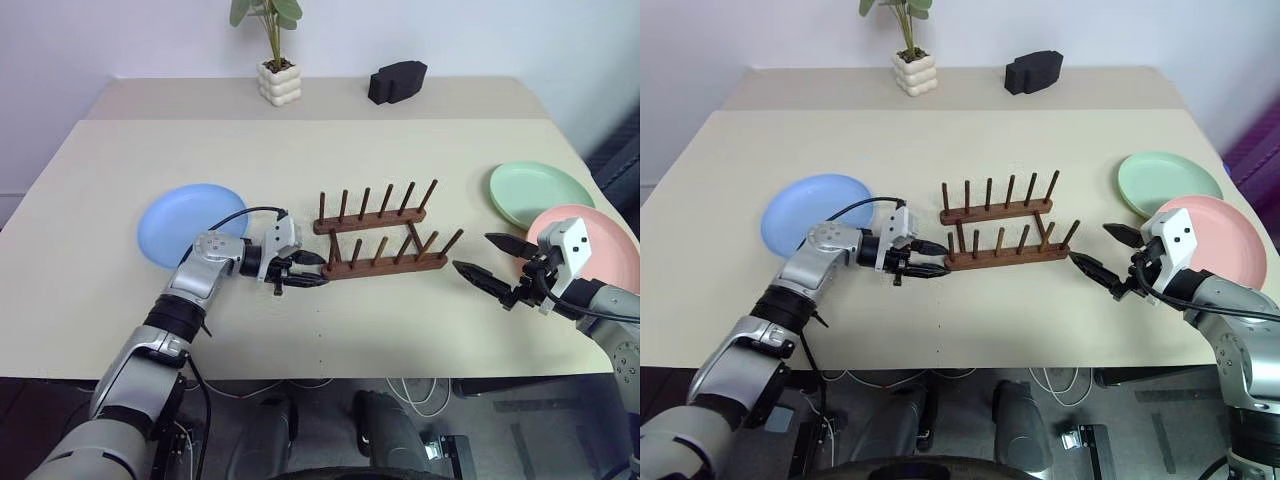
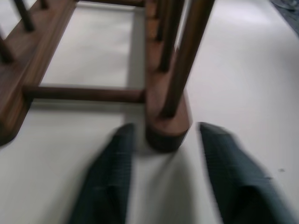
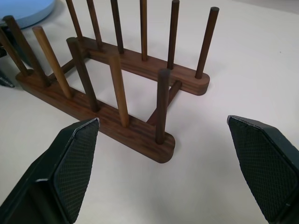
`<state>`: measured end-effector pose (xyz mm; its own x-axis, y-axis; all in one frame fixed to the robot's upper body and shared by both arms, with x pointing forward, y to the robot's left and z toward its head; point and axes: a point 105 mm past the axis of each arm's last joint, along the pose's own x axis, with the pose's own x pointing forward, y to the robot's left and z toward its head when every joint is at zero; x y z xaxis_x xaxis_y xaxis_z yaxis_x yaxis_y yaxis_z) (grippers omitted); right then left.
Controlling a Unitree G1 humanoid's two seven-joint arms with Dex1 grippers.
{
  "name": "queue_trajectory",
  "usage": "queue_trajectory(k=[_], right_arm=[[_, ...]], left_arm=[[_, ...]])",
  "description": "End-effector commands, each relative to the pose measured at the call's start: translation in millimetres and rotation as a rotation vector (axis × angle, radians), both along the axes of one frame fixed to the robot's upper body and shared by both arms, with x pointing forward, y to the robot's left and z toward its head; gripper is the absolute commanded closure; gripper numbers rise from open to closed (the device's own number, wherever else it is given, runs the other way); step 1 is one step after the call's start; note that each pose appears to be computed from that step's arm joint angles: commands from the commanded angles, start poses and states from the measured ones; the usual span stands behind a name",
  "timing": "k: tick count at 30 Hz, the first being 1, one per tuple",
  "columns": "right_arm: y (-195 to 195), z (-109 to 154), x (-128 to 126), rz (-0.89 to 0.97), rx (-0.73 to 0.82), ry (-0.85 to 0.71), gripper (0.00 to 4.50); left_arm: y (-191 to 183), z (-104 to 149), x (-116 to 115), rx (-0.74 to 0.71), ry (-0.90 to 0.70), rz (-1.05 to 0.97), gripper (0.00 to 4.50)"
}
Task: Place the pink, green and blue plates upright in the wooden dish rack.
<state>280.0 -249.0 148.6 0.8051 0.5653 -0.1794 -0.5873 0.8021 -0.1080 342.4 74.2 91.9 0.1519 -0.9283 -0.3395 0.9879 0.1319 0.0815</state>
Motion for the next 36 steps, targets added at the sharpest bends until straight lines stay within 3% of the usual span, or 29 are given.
queue_trajectory(k=[1,6,7,9,15,16,21,31,36], right_arm=[[-8.6,6.5,-1.7,-0.01,-0.008,-0.041,0.0],[-12.3,-2.3,-5.0,0.006,-0.017,-0.015,0.0],[-11.4,-4.4,-6.2,0.018,-0.019,-0.003,0.25],[-7.4,-9.2,-9.5,0.052,-0.026,0.025,0.85],[6.4,-22.7,-7.9,0.113,-0.08,0.071,3.95],[7.3,-26.5,-6.7,0.115,-0.101,0.079,4.48],[12.9,-41.4,-1.8,0.134,-0.142,0.112,4.48],[14.3,-71.4,23.0,0.096,-0.264,0.114,4.48],[17.1,-72.3,39.3,0.078,-0.286,0.067,4.48]], left_arm=[[5.1,16.1,6.2,-0.031,-0.078,0.03,0.28],[16.5,22.7,1.9,-0.067,-0.078,0.088,0.28],[20.1,24.0,-0.7,-0.072,-0.066,0.1,0.56],[25.8,24.6,-9.2,-0.071,-0.05,0.1,1.09],[18.0,17.4,-42.2,-0.048,0.019,0.02,4.22],[14.1,14.3,-46.3,-0.03,0.021,0.009,4.5],[-8.3,4.7,-56.4,0.01,0.005,-0.011,4.5],[-20.3,-4.3,-25.2,0.036,-0.12,0.191,4.5],[-15.8,-5.7,-9.3,0.034,-0.169,0.283,4.5]])
